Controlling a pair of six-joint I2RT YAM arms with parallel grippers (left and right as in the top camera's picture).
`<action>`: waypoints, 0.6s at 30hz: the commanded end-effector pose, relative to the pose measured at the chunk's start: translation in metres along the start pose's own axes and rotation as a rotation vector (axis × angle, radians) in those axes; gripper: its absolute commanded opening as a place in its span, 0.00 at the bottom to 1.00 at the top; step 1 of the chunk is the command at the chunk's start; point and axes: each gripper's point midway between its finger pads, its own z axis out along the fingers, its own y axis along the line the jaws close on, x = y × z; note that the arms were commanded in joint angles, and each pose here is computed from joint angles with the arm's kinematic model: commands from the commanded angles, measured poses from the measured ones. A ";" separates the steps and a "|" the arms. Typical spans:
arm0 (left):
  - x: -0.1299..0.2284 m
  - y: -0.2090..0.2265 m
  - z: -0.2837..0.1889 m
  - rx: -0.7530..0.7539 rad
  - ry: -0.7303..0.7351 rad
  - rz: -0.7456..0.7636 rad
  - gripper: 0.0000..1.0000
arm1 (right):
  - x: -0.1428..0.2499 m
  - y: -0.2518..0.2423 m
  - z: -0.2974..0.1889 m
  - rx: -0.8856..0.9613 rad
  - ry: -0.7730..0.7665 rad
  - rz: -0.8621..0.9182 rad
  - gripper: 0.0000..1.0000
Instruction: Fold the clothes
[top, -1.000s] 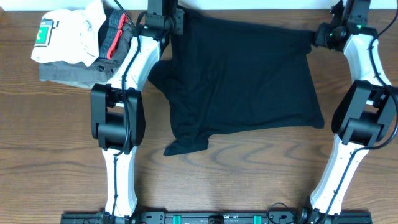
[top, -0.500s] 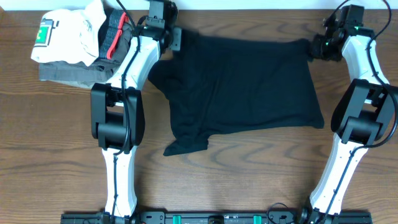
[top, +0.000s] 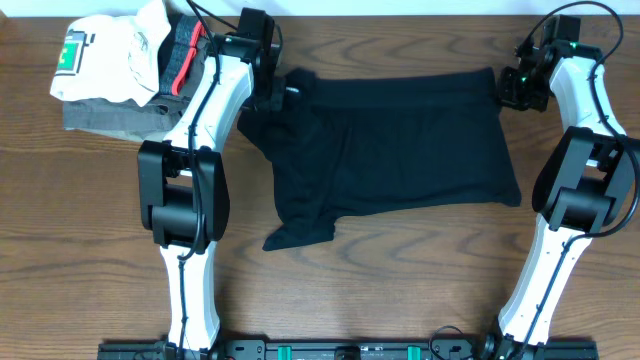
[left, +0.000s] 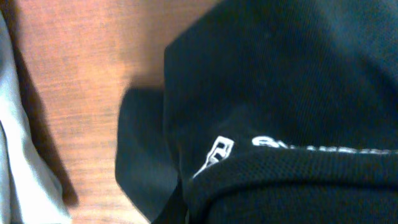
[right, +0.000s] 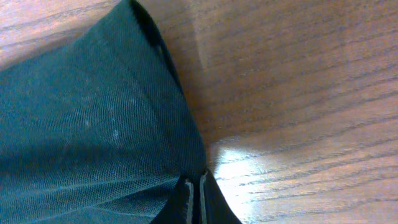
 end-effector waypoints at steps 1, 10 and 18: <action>0.005 0.014 -0.014 -0.038 0.012 -0.034 0.27 | -0.011 0.004 -0.018 0.021 -0.048 -0.035 0.11; 0.028 0.015 -0.015 -0.043 0.103 -0.031 0.56 | -0.018 -0.009 -0.024 0.038 -0.071 -0.019 0.49; 0.038 0.015 -0.040 -0.044 0.123 -0.028 0.56 | -0.022 -0.013 -0.074 0.039 -0.069 0.005 0.51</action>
